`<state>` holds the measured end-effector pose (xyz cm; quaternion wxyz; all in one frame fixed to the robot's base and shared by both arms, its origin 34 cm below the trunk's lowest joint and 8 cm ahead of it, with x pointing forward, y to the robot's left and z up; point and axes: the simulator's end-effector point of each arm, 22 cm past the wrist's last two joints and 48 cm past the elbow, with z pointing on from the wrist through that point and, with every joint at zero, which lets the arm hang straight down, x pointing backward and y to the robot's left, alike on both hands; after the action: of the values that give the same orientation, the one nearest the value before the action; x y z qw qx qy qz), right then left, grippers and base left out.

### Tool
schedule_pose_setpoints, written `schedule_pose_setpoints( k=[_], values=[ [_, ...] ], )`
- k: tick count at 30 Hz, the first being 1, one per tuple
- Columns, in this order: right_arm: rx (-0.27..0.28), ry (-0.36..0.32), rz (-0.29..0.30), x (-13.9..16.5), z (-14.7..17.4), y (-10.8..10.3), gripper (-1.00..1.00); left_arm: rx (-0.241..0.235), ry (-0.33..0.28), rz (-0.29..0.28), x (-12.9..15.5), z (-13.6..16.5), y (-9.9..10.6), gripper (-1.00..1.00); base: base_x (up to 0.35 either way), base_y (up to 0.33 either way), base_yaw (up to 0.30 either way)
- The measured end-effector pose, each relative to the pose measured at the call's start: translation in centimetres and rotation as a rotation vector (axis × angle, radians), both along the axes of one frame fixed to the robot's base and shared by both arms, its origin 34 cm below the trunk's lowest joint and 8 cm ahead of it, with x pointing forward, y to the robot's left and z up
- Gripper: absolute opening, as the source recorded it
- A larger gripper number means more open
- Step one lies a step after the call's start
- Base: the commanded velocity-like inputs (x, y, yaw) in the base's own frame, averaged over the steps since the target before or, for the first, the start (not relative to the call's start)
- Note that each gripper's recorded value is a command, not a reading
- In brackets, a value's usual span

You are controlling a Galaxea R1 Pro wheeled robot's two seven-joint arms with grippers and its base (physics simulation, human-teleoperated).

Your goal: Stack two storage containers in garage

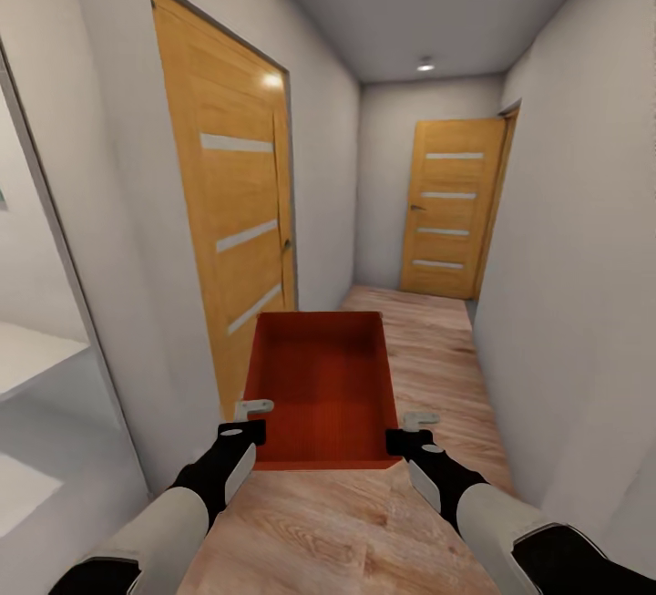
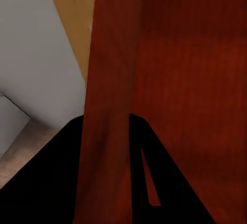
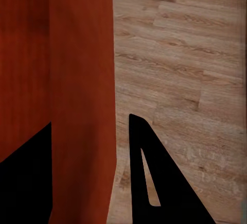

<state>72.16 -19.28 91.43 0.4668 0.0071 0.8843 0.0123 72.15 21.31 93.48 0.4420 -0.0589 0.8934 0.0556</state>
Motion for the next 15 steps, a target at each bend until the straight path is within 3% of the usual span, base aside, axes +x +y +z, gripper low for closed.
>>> schedule_pose_setpoints(
  k=[15],
  values=[
    [-0.001, 0.002, -0.001, -0.06, -0.07, 0.06, -1.00, -0.001, 0.003, -0.001, -0.06, -0.13, 0.06, -1.00, 0.299, 0.176, -0.224]
  ],
)
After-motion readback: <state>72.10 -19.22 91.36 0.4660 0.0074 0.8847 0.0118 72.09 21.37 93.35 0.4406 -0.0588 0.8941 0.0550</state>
